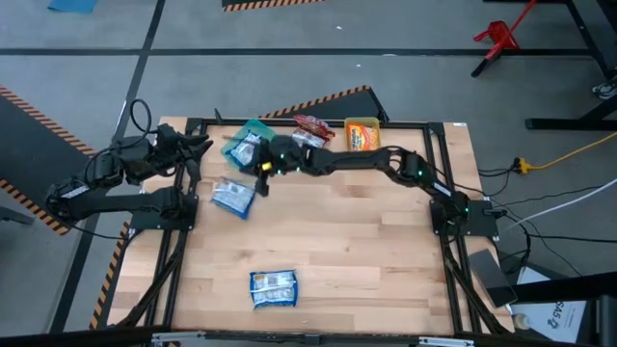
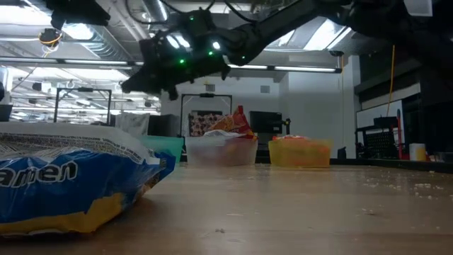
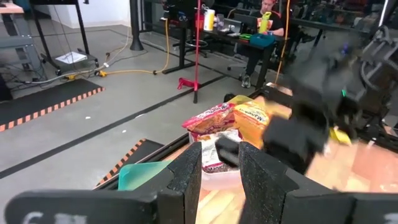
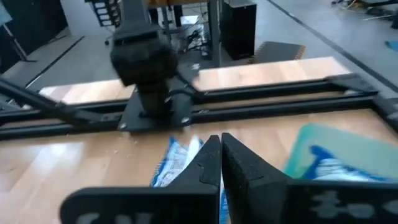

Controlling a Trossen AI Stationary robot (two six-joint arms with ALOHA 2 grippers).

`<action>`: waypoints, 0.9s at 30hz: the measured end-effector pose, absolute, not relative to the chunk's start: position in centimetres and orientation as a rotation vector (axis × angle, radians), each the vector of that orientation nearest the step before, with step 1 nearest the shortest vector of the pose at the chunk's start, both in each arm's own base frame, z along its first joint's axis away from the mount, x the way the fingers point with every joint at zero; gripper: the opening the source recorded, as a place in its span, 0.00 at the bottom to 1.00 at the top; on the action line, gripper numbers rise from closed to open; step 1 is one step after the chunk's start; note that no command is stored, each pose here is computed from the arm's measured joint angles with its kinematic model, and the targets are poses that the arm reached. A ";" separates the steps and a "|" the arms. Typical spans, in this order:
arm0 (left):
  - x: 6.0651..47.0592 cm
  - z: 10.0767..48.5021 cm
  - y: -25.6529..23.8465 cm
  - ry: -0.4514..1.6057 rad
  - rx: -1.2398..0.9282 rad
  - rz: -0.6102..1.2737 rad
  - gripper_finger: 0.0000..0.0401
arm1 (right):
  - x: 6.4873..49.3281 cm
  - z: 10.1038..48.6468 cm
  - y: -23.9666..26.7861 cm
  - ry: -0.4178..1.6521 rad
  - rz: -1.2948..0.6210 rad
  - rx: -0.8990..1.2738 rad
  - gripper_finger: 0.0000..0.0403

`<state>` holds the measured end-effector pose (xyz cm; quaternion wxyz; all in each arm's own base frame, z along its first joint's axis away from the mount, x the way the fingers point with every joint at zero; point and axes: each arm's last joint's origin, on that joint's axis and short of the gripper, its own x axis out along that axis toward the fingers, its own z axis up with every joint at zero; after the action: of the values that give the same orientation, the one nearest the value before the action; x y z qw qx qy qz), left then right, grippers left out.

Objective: Sort Maruchan noodles
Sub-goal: Put the top blue noodle pack into the blue bin

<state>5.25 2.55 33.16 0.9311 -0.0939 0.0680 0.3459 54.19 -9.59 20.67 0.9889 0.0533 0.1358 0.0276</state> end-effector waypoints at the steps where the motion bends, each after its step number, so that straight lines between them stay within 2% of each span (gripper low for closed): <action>1: 5.3 33.2 2.6 0.140 -0.191 0.710 0.25 | 54.0 21.1 -10.1 0.266 0.053 0.108 0.00; 5: 5.2 33.1 2.6 0.140 -0.194 0.710 0.25 | 53.5 21.7 -11.3 0.261 0.096 0.117 0.00; 8: 5.2 32.9 2.5 0.159 -0.206 0.701 0.25 | 53.5 20.9 -10.9 0.317 0.151 0.110 0.05; 12: 5.1 32.4 2.5 0.211 -0.215 0.714 0.25 | 54.4 19.1 -8.3 0.332 0.171 0.053 0.20; 17: 5.0 32.3 2.5 0.214 -0.232 0.746 0.25 | 56.0 16.2 -4.3 0.265 0.067 -0.063 0.44; 20: 5.0 32.3 2.6 0.213 -0.232 0.749 0.25 | 56.6 14.0 -2.7 0.245 0.014 -0.097 0.55; 23: 5.0 32.3 2.6 0.213 -0.232 0.750 0.25 | 56.8 12.3 -2.5 0.253 -0.051 -0.106 0.62; 27: 5.0 32.3 2.6 0.213 -0.231 0.752 0.25 | 56.8 10.2 -3.4 0.283 -0.091 -0.046 0.65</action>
<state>4.97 2.56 32.28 0.9182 -0.1123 0.1036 0.3655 56.82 -3.37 10.18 0.9887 -0.0231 0.1410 -0.0453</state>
